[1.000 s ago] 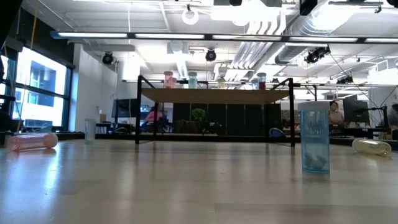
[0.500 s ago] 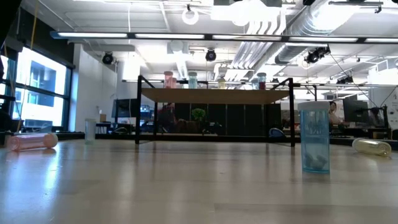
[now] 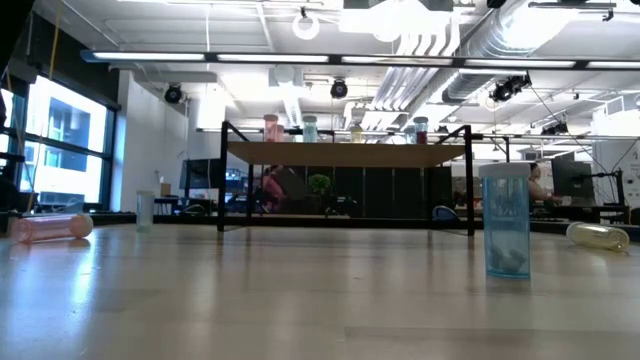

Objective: Pick and place medicine bottles onto shelf by color
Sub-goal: Put the yellow medicine bottle on the shelf

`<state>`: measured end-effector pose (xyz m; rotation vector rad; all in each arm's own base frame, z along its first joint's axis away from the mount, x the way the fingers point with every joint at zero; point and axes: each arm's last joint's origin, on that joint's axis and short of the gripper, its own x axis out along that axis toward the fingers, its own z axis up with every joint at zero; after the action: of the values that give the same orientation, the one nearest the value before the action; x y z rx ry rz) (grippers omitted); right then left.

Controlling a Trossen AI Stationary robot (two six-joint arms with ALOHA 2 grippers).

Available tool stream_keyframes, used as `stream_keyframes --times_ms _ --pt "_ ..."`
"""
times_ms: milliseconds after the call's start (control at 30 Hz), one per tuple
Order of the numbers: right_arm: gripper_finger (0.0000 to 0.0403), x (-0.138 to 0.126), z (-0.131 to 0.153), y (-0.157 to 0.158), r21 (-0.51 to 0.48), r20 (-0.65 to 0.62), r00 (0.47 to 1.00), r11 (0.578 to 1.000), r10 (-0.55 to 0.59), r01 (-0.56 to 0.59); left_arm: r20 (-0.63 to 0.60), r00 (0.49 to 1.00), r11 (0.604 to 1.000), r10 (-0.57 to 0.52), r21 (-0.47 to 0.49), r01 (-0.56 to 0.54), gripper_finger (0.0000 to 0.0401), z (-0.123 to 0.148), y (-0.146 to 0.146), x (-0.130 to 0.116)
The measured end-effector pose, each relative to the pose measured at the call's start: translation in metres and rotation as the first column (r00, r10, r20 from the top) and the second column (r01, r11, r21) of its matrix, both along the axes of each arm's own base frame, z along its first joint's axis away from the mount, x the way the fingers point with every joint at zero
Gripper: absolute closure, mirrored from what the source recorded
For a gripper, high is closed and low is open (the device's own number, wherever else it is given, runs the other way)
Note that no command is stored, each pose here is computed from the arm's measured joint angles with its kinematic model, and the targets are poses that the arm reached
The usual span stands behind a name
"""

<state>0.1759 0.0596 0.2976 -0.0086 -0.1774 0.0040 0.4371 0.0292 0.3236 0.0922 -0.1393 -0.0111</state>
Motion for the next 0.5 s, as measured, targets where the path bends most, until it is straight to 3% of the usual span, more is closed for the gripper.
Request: stream_keyframes --times_ms 233,500 --pt "0.0313 0.0 0.0001 0.0 0.001 0.0 1.0 1.0 0.0 0.0 0.003 1.0 1.0 0.0 0.001 0.0 0.0258 0.0001 0.0 0.0" --pt "0.0303 0.0003 -0.0003 -0.0007 0.028 -0.004 1.0 1.0 0.0 0.0 0.0 1.0 1.0 0.0 0.0 0.0 0.0296 -0.0001 0.0 0.0001"
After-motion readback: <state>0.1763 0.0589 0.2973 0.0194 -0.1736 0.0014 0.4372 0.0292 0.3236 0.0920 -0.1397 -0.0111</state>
